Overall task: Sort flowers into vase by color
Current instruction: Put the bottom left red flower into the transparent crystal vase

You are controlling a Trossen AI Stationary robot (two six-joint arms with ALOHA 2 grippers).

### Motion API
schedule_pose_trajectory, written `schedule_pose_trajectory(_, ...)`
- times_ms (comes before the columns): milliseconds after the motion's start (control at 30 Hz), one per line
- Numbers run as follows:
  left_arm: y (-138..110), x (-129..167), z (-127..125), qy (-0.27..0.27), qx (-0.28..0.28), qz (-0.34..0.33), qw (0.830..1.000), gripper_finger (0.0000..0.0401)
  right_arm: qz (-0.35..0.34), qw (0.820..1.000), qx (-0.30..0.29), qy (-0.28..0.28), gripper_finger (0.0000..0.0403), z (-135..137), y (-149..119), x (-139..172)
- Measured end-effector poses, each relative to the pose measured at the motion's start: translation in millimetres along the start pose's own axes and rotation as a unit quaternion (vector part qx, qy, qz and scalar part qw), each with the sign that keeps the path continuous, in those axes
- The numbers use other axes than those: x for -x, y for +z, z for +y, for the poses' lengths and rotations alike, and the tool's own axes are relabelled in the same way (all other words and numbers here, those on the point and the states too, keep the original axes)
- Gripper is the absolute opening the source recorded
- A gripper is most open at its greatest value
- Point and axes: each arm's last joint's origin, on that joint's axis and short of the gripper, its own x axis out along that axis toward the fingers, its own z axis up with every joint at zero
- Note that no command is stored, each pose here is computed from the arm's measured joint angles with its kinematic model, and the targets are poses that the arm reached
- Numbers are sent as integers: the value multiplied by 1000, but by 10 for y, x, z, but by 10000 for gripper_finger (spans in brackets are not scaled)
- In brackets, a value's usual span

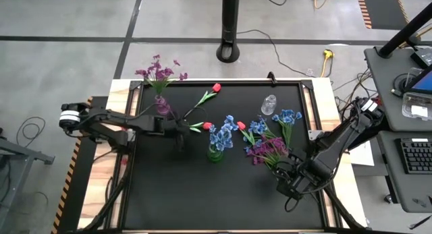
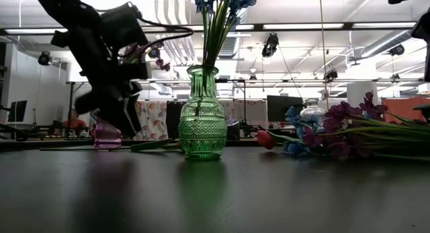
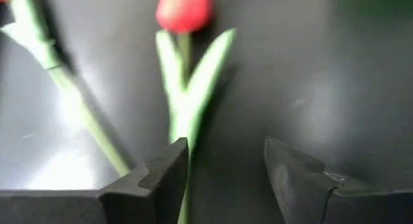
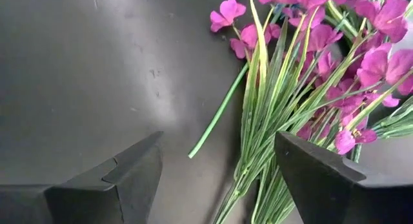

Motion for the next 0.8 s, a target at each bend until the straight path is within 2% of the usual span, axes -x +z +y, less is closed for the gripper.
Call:
schedule_pose_trajectory(100,-15,-41,29,69,1,19,997,181,-8,1000,-4,-2,283,-1,5,0)
schedule_pose_trajectory(167,-14,-64,36,92,12,25,995,179,-8,1000,-4,-2,283,-1,5,0)
schedule_pose_trajectory(233,-22,-92,29,86,16,32,996,176,-8,1000,-4,-2,283,-1,5,0)
schedule_pose_trajectory(400,-34,-202,21,3,-16,38,999,169,-10,1000,-4,-3,283,-1,6,0)
schedule_pose_trajectory(800,-57,-406,164,3,-6,51,999,161,-20,1000,-4,-6,283,-3,12,0)
